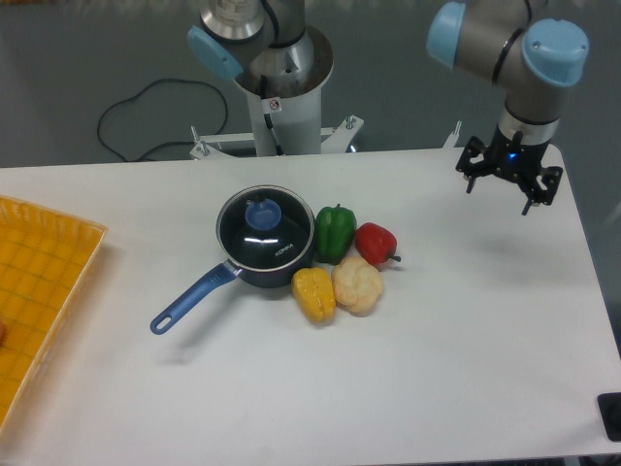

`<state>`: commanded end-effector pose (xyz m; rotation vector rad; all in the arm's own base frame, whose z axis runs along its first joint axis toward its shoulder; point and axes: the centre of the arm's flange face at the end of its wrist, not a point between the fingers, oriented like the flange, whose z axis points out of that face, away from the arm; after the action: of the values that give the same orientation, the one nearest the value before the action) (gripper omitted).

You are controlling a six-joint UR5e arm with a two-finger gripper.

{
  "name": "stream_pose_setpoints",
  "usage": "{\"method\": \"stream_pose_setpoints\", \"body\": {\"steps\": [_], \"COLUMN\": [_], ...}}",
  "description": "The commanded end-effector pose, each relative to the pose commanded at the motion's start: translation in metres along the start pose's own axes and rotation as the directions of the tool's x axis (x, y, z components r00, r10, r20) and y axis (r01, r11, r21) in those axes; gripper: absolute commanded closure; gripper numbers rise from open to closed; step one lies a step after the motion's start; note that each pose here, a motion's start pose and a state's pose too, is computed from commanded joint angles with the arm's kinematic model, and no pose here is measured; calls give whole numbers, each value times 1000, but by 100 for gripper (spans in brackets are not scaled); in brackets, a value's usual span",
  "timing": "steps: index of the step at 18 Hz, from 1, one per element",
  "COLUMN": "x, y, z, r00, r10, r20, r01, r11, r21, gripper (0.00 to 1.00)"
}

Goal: Open the lid
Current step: 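Move the open gripper across the table toward the saucepan lid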

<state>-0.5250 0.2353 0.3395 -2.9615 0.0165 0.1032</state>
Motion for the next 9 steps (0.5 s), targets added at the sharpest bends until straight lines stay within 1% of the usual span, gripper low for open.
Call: {"method": "stream_pose_setpoints", "body": {"steps": [2, 5, 7, 9], "x": [13, 37, 54, 77], "y": [8, 6, -2, -23], "z": [1, -5, -13, -22], "r00": [1000, 1000, 1000, 998], "r10": [-18, -4, 13, 55], "r20": [-9, -7, 3, 14], "r01": [19, 4, -13, -55], "r11": [1000, 1000, 1000, 999], "r21": [4, 0, -1, 0], "gripper": [0, 0, 0, 0]}}
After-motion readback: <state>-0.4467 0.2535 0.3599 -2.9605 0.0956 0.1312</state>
